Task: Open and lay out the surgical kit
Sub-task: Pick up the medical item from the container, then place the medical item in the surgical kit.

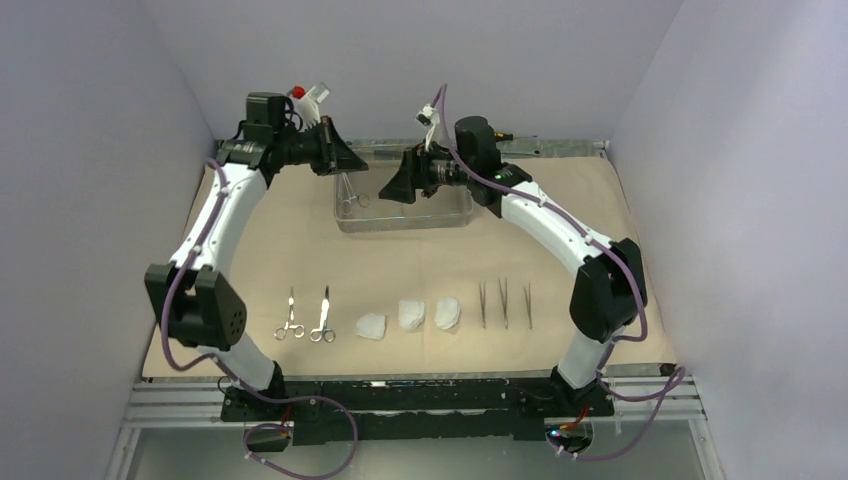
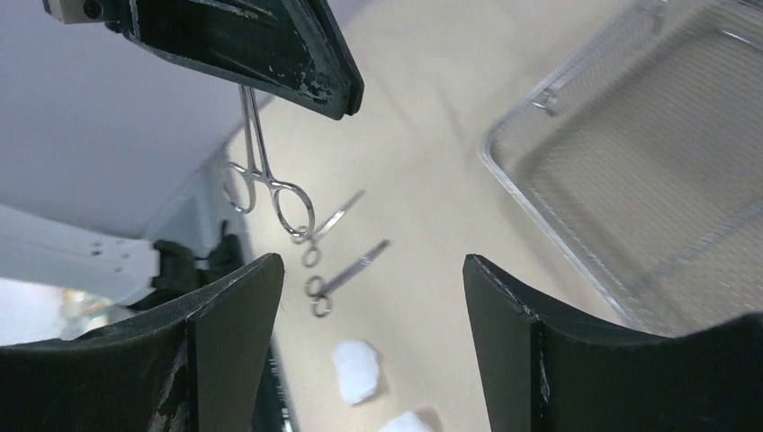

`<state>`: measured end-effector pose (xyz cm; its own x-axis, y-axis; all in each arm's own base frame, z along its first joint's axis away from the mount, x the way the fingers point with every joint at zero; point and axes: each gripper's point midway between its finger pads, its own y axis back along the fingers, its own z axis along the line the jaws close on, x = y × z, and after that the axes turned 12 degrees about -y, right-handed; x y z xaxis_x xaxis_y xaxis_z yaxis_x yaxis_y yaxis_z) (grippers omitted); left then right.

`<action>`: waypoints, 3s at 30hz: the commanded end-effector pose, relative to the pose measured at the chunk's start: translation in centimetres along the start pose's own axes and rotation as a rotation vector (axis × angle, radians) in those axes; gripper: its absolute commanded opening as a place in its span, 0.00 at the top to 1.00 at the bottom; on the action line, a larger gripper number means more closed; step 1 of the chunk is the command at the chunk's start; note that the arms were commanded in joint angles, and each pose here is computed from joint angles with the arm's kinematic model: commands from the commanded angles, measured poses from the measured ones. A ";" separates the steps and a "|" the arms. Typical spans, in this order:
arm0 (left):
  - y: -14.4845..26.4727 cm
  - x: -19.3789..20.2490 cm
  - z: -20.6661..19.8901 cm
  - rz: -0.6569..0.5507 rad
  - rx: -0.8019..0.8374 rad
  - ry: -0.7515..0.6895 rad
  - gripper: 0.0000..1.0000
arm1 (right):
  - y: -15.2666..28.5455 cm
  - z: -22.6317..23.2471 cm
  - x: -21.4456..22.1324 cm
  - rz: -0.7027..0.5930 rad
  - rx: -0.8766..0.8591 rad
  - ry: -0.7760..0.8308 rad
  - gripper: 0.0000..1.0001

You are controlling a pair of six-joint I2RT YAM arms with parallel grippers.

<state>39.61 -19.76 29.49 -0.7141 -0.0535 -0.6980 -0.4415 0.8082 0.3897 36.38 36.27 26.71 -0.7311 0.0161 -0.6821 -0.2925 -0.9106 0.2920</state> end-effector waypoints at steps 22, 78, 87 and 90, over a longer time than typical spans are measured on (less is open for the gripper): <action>8.4 0.0 -13.2 -0.162 0.346 -0.315 1.00 | 1.6 14.4 1.9 0.001 -0.552 -0.081 0.69; 38.7 15.3 -11.8 -0.829 -1.001 0.241 0.04 | -26.6 14.3 26.7 0.154 0.009 -0.864 0.99; 39.2 15.5 -12.3 -0.849 -0.993 0.242 0.04 | -27.1 14.6 28.3 0.223 0.034 -0.927 0.87; 39.2 15.4 -12.3 -0.850 -0.989 0.240 0.04 | -27.4 14.5 28.2 0.223 0.036 -0.939 0.85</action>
<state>4.78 3.92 40.83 -0.0773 -0.4912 -0.8676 -0.9245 -0.2904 0.2468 14.88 66.36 6.55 -0.9668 0.1952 0.1650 -0.1050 -0.8919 0.4399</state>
